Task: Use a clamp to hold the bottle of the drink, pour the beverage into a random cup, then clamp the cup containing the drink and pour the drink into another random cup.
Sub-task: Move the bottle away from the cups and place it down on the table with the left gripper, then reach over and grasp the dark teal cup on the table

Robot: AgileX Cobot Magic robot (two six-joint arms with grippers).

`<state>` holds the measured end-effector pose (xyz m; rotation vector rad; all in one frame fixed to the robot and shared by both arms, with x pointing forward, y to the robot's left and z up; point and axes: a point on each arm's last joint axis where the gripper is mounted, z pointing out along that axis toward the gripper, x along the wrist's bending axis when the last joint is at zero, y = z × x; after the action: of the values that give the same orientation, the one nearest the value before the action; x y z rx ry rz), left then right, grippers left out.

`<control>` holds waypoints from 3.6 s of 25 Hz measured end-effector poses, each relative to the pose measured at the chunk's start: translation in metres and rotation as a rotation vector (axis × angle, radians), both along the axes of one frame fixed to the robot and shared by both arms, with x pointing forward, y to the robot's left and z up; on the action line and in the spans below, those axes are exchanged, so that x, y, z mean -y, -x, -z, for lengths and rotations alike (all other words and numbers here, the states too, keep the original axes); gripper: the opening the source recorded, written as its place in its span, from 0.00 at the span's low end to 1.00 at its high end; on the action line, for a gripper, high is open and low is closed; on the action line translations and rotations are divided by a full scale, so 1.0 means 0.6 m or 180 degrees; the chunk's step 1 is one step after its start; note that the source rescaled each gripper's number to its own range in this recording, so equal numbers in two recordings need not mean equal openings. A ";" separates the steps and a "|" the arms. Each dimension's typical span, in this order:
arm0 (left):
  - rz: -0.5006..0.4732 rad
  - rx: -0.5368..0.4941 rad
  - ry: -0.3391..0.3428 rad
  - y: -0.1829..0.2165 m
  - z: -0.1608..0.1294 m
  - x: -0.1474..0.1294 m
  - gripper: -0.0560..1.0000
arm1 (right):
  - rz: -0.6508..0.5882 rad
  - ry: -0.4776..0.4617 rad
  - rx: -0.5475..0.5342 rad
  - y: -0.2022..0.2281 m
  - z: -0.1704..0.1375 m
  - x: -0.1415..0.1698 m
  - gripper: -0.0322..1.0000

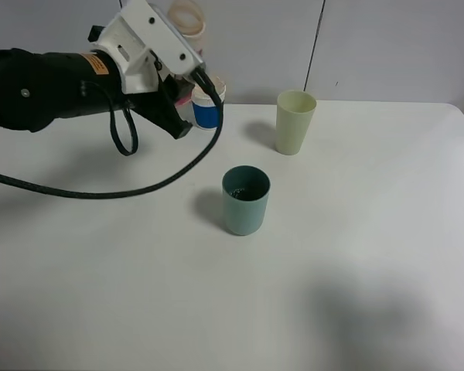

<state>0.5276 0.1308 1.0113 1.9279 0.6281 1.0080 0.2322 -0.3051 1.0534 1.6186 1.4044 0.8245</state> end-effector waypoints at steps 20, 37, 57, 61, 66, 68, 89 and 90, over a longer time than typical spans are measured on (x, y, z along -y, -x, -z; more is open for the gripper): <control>-0.1055 -0.0458 0.1628 -0.021 0.038 -0.229 0.07 | 0.0000 0.0000 0.0000 0.000 0.000 0.000 0.77; -0.0752 -0.0851 0.1235 -0.016 0.177 -0.255 0.07 | 0.0000 0.0000 0.0000 0.000 0.000 0.000 0.77; -0.0553 -0.0890 0.1144 -0.018 0.234 -0.248 0.07 | 0.0000 0.0000 0.0000 0.000 0.000 0.000 0.77; -0.0552 -0.0977 0.1174 -0.017 0.253 -0.247 0.07 | 0.0000 0.0000 0.0000 0.000 0.000 0.000 0.77; -0.0517 -0.0929 0.1120 -0.018 0.253 -0.247 0.07 | 0.0000 0.0000 0.0000 0.000 0.000 0.000 0.77; -0.0517 -0.0929 0.1120 -0.018 0.253 -0.247 0.07 | 0.0000 0.0000 0.0000 0.000 0.000 0.000 0.77; -0.0586 -0.0983 0.1253 -0.013 0.245 -0.247 0.99 | 0.0000 0.0000 0.0000 0.000 0.000 0.000 0.77; -0.0584 -0.0956 0.1251 -0.011 0.239 -0.247 0.99 | 0.0000 0.0000 0.0000 0.000 0.000 0.000 0.77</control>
<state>0.5343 0.2792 0.8680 1.7004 1.1038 0.6432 0.2322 -0.3051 1.0534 1.6186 1.4044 0.8245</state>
